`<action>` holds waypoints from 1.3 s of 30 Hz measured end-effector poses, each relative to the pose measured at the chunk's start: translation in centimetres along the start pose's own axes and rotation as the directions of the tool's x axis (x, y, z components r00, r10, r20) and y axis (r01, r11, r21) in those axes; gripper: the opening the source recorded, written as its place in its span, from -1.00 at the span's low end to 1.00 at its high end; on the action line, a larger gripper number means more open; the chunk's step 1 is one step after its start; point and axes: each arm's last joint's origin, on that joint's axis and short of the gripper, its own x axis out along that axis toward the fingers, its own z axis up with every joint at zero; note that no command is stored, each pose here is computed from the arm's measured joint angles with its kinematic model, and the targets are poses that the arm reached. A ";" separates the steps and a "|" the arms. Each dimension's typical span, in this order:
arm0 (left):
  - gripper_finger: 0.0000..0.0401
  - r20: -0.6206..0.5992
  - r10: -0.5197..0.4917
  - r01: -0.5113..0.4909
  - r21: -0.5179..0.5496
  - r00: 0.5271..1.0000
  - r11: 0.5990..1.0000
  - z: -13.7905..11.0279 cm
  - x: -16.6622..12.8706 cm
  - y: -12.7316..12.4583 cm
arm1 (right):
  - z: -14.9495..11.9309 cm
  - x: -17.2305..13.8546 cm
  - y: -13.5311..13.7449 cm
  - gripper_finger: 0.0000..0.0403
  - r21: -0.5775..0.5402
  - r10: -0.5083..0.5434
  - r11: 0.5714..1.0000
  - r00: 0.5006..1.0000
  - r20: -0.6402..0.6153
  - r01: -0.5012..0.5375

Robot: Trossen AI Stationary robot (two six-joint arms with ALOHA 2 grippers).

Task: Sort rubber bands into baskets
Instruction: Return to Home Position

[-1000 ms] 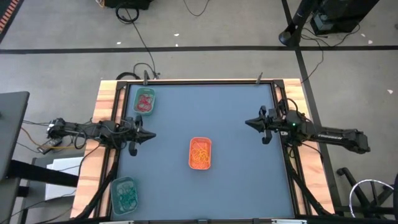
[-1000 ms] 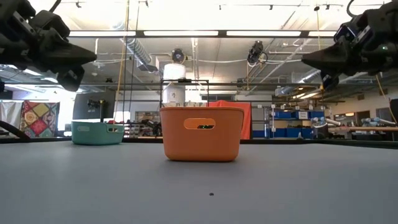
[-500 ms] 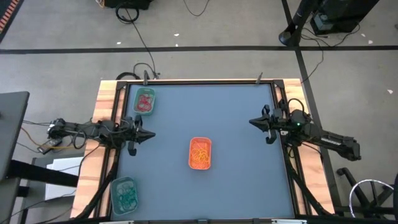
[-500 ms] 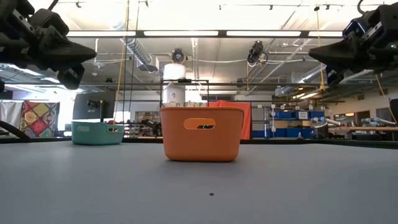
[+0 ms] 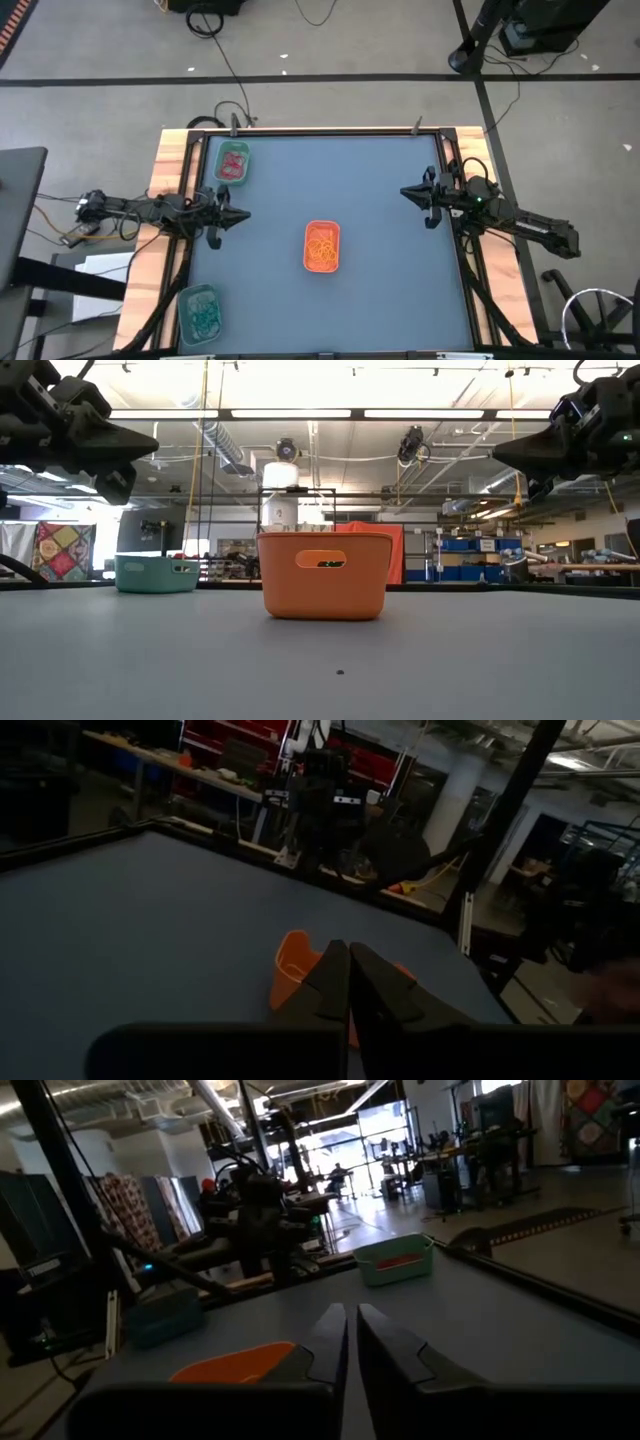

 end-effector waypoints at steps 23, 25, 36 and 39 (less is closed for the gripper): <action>-0.92 0.000 0.000 0.000 0.000 1.000 1.000 0.0 0.0 0.0 | 0.0 0.0 0.0 -0.80 0.000 0.001 1.000 1.000 0.002 -0.001; -0.92 0.000 0.000 0.000 0.000 1.000 1.000 0.0 0.0 0.0 | 0.0 0.0 0.0 -0.80 0.000 0.001 1.000 1.000 0.002 -0.001; -0.92 -0.001 -0.010 0.010 -0.001 1.000 1.000 0.0 0.0 -0.1 | 0.0 0.0 0.0 -0.80 0.000 0.001 1.000 1.000 0.002 -0.001; -0.92 -0.002 -0.010 0.010 -0.002 1.000 1.000 0.0 0.0 -0.1 | 0.0 0.0 0.0 -0.80 0.000 0.001 1.000 1.000 0.002 -0.001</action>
